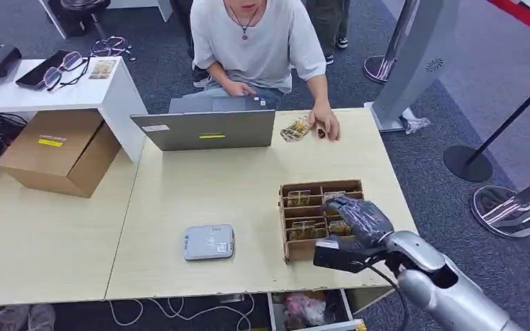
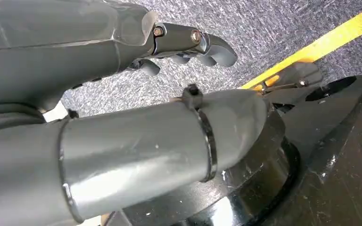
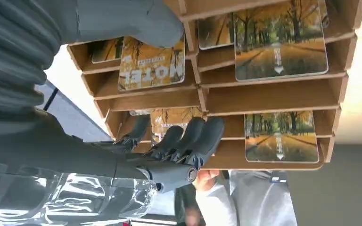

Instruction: Pass the card to the sensor for recognition and then transmit it.

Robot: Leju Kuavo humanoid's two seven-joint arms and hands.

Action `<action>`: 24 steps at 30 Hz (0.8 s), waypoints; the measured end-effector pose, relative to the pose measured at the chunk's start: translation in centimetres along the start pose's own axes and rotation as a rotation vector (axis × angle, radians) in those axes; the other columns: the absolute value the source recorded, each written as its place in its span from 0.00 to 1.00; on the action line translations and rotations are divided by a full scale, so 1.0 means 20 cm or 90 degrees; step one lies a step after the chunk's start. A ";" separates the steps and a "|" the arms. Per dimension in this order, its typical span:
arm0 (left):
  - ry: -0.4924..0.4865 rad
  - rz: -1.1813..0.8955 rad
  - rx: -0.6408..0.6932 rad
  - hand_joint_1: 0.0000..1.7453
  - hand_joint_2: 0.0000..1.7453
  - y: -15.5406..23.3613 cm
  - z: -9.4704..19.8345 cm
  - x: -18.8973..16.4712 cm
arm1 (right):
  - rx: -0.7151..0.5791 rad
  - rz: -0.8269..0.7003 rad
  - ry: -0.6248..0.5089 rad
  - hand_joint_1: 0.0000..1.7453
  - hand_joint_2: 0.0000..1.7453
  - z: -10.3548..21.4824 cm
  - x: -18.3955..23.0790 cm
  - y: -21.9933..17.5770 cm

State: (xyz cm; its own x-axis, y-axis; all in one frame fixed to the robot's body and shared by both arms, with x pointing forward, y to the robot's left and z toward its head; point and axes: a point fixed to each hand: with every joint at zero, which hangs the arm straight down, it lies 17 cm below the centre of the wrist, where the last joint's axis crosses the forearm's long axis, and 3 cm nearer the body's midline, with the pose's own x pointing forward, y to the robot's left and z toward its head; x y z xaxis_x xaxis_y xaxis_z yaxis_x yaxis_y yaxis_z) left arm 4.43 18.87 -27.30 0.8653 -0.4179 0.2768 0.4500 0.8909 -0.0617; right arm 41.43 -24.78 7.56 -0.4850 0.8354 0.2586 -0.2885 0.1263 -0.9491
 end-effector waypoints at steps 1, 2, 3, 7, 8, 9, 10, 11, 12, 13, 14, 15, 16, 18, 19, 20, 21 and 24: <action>0.000 0.000 0.000 0.00 0.00 0.00 0.00 0.00 | 0.000 -0.001 0.001 0.38 1.00 0.00 0.00 0.00; 0.000 0.000 0.000 0.00 0.00 0.00 0.00 0.00 | -0.001 -0.002 0.001 0.38 1.00 0.00 -0.01 0.00; 0.001 0.000 0.000 0.00 0.00 0.00 0.00 0.00 | -0.002 -0.004 0.001 0.39 1.00 0.00 -0.01 -0.01; 0.002 -0.001 0.000 0.00 0.00 0.00 0.00 0.00 | -0.002 -0.007 0.001 0.41 1.00 0.00 -0.01 -0.01; 0.002 -0.002 0.000 0.00 0.00 0.00 0.00 0.00 | -0.003 -0.007 0.001 0.41 1.00 0.00 -0.01 -0.01; 0.002 -0.002 0.000 0.00 0.00 0.00 0.00 0.00 | -0.003 -0.007 0.002 0.41 1.00 0.00 -0.01 -0.01; 0.002 -0.002 0.000 0.00 0.00 0.00 0.00 0.00 | -0.004 -0.010 0.002 0.40 1.00 0.00 -0.01 -0.01; 0.002 -0.001 0.000 0.00 0.00 0.00 0.00 0.00 | -0.004 -0.010 0.003 0.40 1.00 0.00 -0.02 -0.01; 0.002 -0.001 0.000 0.00 0.00 0.00 0.00 0.00 | -0.004 -0.011 0.004 0.40 1.00 0.00 -0.02 -0.01; 0.002 -0.001 0.000 0.00 0.00 0.00 0.00 0.00 | -0.005 -0.011 0.004 0.40 1.00 -0.01 -0.02 -0.02; 0.002 -0.001 0.000 0.00 0.00 0.00 0.00 0.00 | -0.007 -0.012 0.005 0.39 1.00 -0.01 -0.02 -0.02; 0.002 -0.001 0.000 0.00 0.00 0.00 0.00 0.00 | -0.008 -0.013 0.005 0.39 1.00 -0.01 -0.02 -0.02; 0.003 -0.001 0.000 0.00 0.00 0.00 0.00 0.00 | -0.009 -0.014 0.006 0.38 1.00 -0.01 -0.03 -0.03; 0.005 0.000 0.000 0.00 0.00 0.00 0.00 -0.01 | -0.009 -0.015 0.008 0.36 1.00 -0.01 -0.04 -0.03; 0.006 0.000 0.000 0.00 0.00 0.00 0.00 -0.01 | -0.008 -0.015 0.010 0.36 1.00 0.00 -0.04 -0.03; 0.006 0.000 0.000 0.00 0.00 0.00 0.00 -0.01 | -0.008 -0.017 0.011 0.38 1.00 0.00 -0.05 -0.03; 0.006 0.000 0.000 0.00 0.00 0.00 0.00 -0.01 | -0.008 -0.017 0.013 0.38 1.00 0.00 -0.06 -0.03; 0.006 0.000 0.000 0.00 0.00 0.00 0.00 -0.01 | -0.007 -0.015 0.016 0.38 1.00 0.01 -0.07 -0.03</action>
State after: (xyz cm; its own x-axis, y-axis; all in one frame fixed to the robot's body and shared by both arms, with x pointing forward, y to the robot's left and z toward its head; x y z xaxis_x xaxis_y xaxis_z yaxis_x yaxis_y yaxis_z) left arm 4.31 18.92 -27.35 0.8674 -0.4197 0.2672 0.4500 0.8909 -0.0618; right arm 42.10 -26.22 7.85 -0.4567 0.8455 0.2767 -0.2910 0.1520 -0.9446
